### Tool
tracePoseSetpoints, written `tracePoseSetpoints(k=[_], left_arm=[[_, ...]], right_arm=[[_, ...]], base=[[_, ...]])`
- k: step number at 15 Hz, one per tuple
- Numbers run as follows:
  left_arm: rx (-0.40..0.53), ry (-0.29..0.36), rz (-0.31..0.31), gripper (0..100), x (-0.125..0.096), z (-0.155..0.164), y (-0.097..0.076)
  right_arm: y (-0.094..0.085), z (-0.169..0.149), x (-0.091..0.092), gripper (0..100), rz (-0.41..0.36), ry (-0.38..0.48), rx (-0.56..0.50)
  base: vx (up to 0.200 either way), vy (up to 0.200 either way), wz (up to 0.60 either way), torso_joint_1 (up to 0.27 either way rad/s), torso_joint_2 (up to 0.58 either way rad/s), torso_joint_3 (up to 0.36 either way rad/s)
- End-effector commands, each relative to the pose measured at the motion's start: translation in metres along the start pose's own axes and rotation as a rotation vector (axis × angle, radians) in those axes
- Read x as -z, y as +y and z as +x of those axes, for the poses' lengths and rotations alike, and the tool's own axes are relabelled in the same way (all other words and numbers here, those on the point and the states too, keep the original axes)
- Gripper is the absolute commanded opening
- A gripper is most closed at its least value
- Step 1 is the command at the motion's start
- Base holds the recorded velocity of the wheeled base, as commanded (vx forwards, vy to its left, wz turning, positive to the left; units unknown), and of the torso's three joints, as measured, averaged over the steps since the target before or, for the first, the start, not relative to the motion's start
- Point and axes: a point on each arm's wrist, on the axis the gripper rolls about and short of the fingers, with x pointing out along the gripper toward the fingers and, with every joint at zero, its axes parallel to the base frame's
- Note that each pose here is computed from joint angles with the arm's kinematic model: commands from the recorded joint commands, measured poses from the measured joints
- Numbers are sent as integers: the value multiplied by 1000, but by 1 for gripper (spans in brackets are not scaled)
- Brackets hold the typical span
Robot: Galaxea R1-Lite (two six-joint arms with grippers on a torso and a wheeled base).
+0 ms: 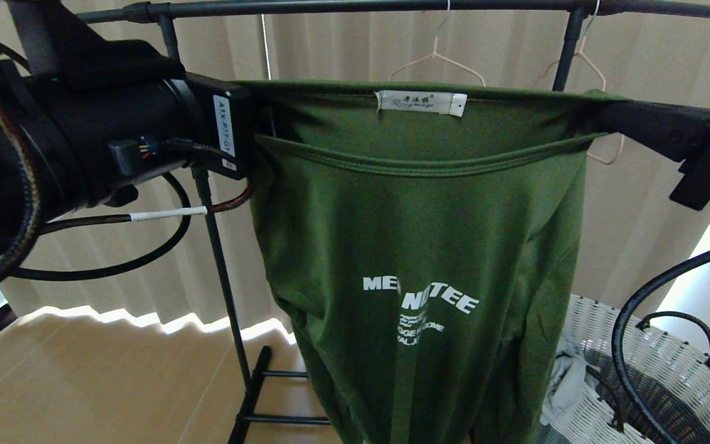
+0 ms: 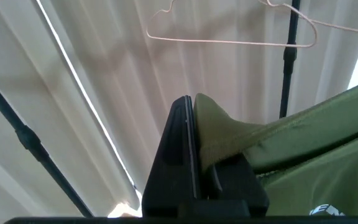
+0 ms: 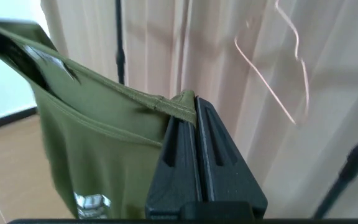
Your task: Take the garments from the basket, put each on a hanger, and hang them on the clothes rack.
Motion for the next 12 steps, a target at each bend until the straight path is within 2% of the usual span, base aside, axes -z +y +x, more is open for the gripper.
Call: tracePoseSetpoints(k=[1,4,8,10,12], left_arm=[[-5,19,7,0,5,8,-2],[-33,61,31,0,16,27,2],[-40,39,15,0,10,52,-5],[-45,9,-7,0,8,64,-9],[-50,-23,-19,0,9,73,-12]], right_arm=[[-9,1,4,0,-8,15,47],[-19,-13,-3,0,-18,7,99],[-14,-51,-7,0,-12,64,93],[-7,-67,-4,0,-9,90,23],[2,-83,8,0,-4,138,-117]], base=[[0,0,0,0,0,0],[0,0,0,0,0,0],[0,0,0,0,0,0],[0,0,0,0,0,0],[0,0,0,0,0,0]])
